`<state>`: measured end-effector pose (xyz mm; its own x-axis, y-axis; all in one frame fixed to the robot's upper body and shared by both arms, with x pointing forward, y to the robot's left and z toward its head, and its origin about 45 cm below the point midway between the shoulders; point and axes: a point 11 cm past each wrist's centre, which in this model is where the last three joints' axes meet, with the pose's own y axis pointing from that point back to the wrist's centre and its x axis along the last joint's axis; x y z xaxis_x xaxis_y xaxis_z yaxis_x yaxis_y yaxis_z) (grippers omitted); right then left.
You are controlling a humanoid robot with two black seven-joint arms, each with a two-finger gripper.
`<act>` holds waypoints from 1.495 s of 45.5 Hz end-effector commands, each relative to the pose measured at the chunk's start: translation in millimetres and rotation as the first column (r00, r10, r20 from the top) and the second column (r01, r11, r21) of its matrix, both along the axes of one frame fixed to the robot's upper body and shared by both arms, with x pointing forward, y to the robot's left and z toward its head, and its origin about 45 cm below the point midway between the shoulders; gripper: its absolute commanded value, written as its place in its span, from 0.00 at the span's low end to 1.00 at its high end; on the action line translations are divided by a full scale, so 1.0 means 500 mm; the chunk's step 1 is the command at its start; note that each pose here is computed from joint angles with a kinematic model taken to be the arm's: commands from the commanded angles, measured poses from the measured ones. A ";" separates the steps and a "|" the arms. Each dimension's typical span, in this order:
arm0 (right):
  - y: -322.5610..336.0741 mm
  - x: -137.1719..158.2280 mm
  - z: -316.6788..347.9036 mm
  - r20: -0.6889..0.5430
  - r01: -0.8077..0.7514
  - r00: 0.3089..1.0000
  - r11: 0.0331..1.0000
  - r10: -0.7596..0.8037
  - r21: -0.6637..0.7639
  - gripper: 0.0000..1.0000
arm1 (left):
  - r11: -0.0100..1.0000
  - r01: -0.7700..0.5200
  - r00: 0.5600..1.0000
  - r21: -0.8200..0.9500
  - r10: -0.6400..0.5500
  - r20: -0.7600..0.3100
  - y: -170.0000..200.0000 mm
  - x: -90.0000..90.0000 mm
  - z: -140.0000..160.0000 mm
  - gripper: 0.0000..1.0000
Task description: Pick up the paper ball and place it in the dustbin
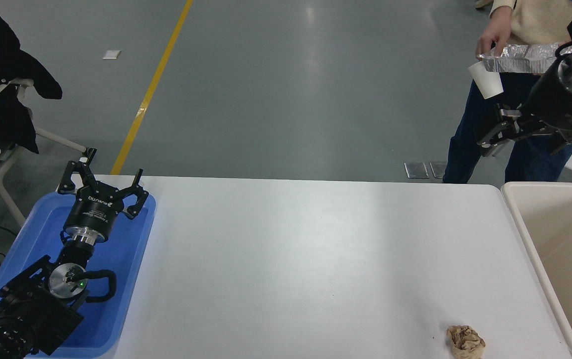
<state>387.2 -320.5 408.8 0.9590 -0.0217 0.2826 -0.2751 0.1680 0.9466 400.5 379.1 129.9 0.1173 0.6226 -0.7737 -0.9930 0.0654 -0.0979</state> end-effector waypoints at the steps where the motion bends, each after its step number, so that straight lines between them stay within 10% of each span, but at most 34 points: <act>1: 0.001 0.000 -0.002 -0.003 -0.003 1.000 1.000 0.003 -0.005 1.00 | 1.000 0.002 1.000 0.001 -0.002 0.002 -0.001 0.000 0.000 1.00; 68: 0.002 -0.017 -0.069 -0.090 0.011 0.996 1.000 -0.009 0.017 1.00 | 1.000 0.000 1.000 0.000 0.000 0.000 0.001 -0.001 0.000 1.00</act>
<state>387.1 -316.4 401.1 0.9640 -0.0161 0.2653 -0.2594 0.1607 0.9523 400.4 379.2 129.9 0.1177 0.6225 -0.7737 -0.9930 0.0660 -0.0980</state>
